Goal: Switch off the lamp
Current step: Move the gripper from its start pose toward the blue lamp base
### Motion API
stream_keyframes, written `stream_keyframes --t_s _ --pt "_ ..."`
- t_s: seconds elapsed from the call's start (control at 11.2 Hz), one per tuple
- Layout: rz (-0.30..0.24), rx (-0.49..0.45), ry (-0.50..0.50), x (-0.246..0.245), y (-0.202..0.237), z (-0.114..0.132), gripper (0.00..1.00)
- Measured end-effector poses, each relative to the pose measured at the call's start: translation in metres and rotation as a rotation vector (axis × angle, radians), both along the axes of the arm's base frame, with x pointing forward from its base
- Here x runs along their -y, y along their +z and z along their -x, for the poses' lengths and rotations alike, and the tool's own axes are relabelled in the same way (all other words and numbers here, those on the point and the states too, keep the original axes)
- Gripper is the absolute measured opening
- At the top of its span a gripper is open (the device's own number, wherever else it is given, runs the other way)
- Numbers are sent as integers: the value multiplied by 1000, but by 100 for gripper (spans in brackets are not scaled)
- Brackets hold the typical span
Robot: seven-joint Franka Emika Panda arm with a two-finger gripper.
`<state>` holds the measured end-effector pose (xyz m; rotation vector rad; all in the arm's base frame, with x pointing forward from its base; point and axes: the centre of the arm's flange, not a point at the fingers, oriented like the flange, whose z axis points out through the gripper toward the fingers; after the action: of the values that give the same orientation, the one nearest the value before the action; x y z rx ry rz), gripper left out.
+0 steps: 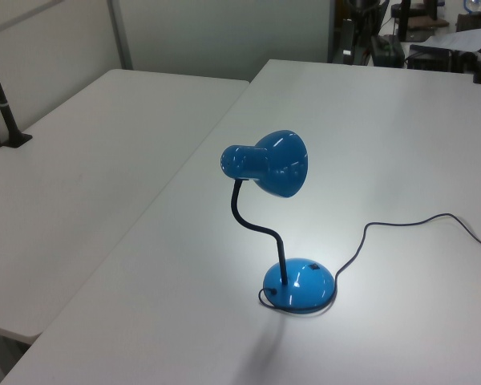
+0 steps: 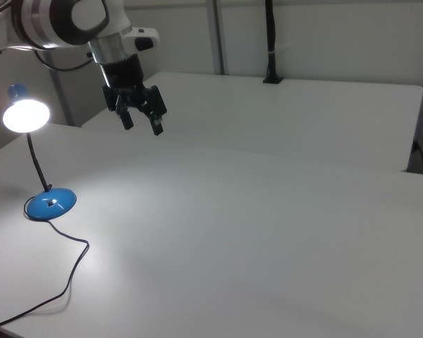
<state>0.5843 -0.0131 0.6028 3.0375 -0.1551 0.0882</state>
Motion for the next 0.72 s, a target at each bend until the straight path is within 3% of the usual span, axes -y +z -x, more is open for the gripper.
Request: stream_keyframes --t_s 0.72 --pt "0 -30 2 -3 -3 3 99"
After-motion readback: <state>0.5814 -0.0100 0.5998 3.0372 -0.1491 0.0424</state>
